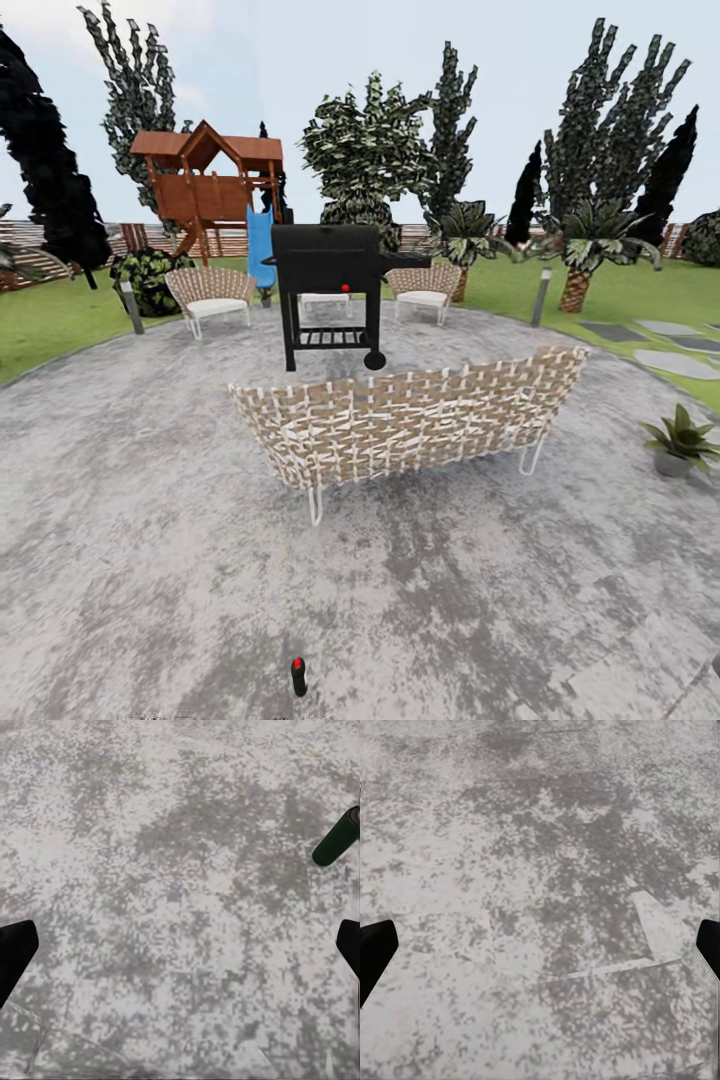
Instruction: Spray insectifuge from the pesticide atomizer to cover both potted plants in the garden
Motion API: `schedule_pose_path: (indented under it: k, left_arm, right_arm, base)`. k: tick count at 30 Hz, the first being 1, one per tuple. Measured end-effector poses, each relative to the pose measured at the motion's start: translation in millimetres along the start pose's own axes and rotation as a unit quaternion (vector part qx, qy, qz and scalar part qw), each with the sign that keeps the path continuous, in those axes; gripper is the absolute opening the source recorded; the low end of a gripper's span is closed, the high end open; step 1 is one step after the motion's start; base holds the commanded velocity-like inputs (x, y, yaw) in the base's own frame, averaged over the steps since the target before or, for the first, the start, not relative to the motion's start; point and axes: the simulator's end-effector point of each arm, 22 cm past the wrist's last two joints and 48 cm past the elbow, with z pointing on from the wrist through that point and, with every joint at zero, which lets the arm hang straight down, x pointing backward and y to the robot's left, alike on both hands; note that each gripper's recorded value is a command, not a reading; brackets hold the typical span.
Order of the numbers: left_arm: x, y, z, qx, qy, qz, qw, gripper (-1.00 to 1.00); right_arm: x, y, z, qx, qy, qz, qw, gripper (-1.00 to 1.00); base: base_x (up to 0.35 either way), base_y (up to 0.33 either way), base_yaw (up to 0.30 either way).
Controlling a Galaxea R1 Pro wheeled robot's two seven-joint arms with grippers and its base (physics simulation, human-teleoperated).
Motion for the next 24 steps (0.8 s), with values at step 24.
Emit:
schedule_pose_path:
  k: [24]
  left_arm:
    - [5.4,3.4,0.2,-0.003,0.007,0.001,1.0,1.0]
  right_arm:
    - [6.8,0.2,-0.5,-0.001,0.008,0.0,1.0,1.0]
  base:
    - [0.051,-0.272,0.28]
